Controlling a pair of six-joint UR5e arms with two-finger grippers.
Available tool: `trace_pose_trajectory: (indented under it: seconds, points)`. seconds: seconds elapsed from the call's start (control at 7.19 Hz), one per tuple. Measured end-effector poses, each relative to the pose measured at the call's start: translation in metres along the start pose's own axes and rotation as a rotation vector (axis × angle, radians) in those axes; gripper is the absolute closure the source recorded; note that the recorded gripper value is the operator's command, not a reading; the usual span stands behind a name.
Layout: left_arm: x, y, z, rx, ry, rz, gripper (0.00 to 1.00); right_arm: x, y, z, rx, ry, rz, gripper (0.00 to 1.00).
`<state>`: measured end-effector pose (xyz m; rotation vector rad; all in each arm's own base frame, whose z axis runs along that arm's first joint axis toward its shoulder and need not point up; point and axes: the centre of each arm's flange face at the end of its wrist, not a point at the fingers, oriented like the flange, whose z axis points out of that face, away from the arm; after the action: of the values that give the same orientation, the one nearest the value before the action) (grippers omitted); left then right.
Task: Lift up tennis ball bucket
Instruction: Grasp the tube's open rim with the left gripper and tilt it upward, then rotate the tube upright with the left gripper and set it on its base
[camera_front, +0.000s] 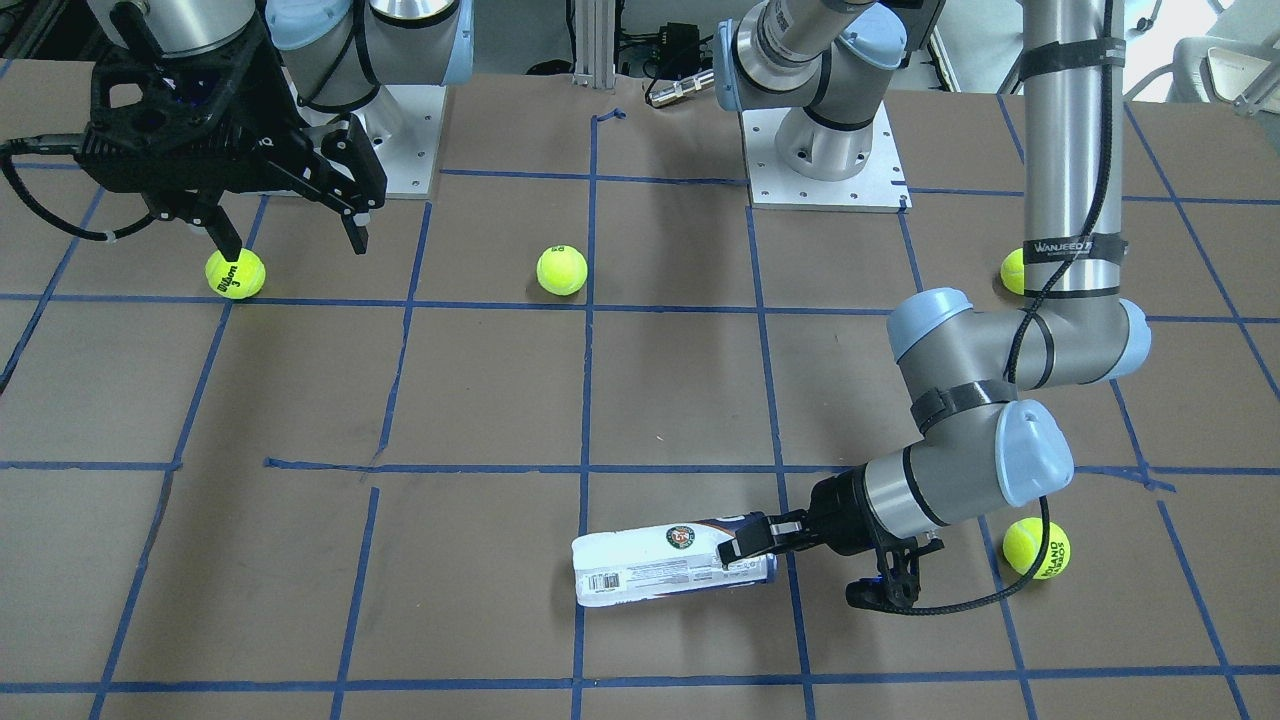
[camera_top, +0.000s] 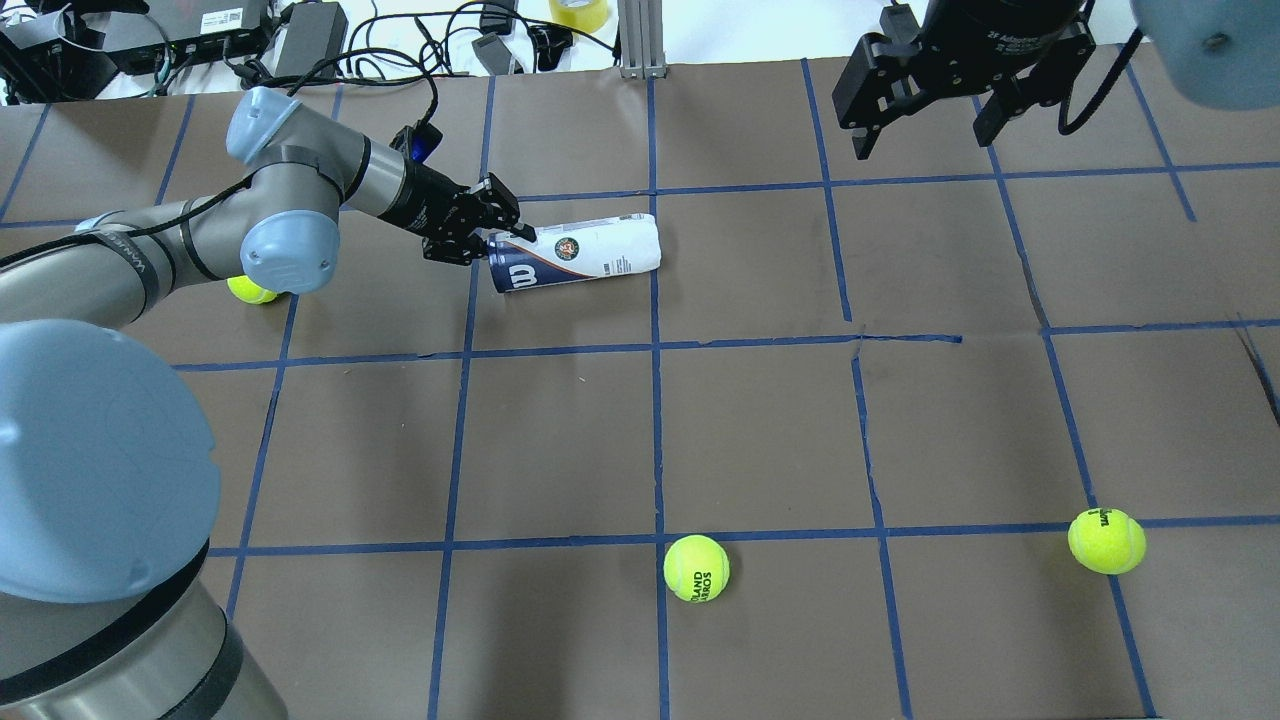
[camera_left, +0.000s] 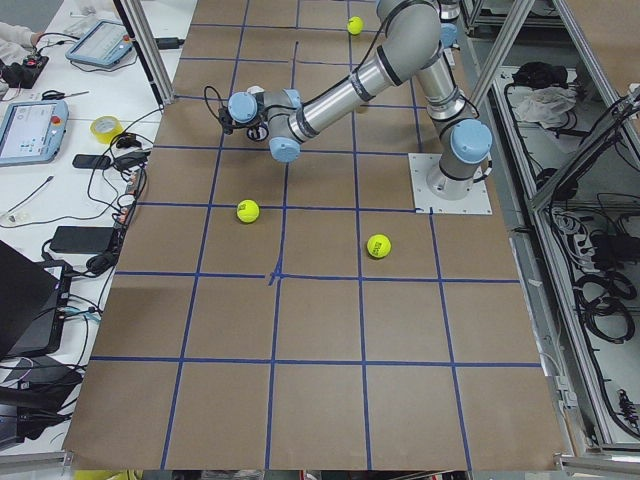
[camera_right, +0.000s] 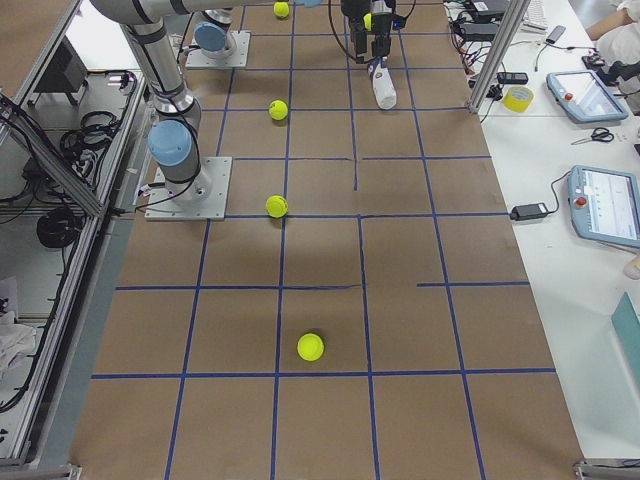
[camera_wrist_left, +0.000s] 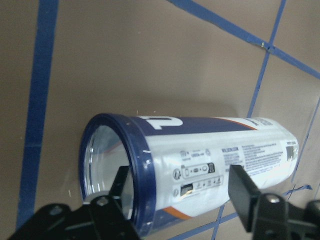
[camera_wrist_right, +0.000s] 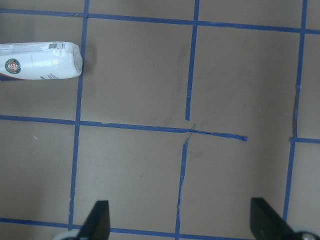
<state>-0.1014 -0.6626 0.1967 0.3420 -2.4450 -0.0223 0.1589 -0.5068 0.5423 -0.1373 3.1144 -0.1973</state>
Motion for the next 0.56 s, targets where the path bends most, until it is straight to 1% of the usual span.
trace_pose_trajectory:
  seconds: [0.28,0.42,0.56]
  points:
    - [0.024,-0.007,-0.029,0.044,-0.011,-0.037,1.0,0.0,0.0,0.0,0.0,-0.001,-0.001,0.0]
    - [0.041,-0.01,-0.048,0.07,-0.043,-0.035,1.0,0.0,0.0,0.0,0.0,-0.001,-0.001,0.0]
    - [0.065,-0.01,-0.067,0.098,-0.1,-0.016,1.0,0.0,0.0,0.0,0.0,-0.001,-0.002,0.0]
